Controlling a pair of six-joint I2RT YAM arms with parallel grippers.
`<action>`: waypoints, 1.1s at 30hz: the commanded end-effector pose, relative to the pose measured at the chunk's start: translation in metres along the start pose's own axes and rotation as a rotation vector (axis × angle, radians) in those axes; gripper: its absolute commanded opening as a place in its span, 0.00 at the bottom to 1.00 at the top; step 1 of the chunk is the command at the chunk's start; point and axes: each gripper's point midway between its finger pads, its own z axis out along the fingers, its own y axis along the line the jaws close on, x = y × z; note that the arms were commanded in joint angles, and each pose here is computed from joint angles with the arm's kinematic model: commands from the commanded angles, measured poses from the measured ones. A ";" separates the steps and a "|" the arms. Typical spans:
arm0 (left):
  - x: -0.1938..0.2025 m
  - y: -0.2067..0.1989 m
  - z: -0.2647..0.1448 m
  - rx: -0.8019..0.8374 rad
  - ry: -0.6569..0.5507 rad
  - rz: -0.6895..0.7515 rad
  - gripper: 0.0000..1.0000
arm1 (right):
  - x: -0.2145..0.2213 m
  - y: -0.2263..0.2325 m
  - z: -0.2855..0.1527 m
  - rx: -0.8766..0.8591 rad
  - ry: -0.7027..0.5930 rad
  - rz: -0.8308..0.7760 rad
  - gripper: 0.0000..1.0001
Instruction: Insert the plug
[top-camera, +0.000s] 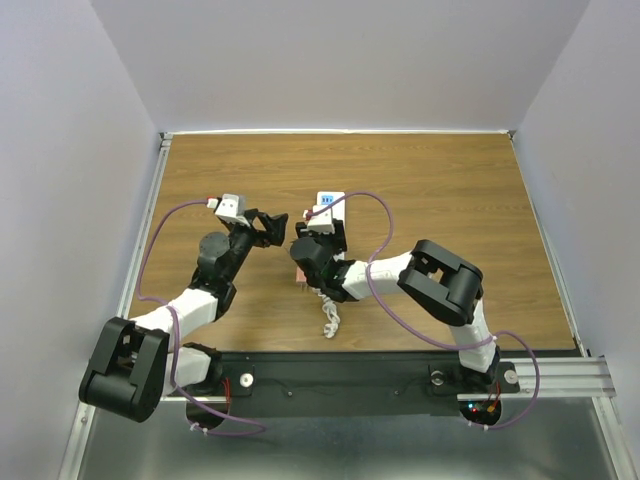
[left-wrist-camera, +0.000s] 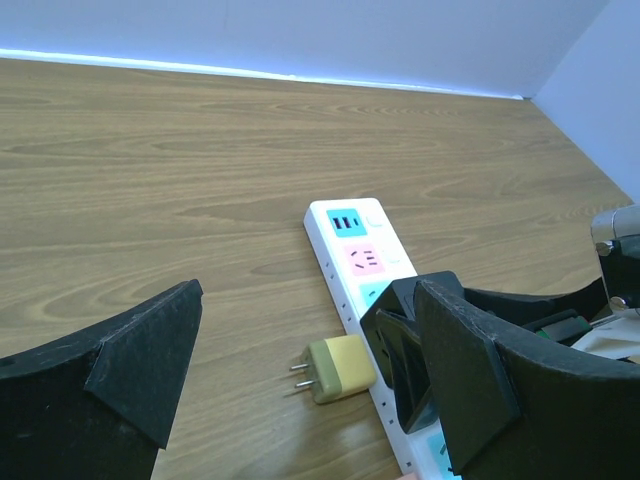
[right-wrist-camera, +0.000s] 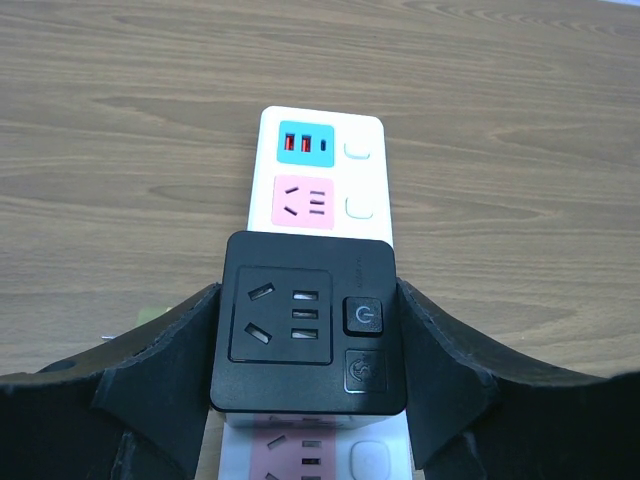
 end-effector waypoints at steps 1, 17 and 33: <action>-0.023 -0.010 0.000 0.050 -0.081 0.000 0.98 | 0.228 -0.061 -0.066 -0.168 0.582 -0.578 0.00; -0.021 -0.011 -0.001 0.060 -0.078 0.013 0.97 | 0.188 -0.081 -0.020 -0.030 0.523 -0.345 0.01; 0.002 -0.028 -0.004 0.048 -0.024 0.042 0.93 | 0.137 -0.096 0.018 0.053 0.438 -0.210 0.03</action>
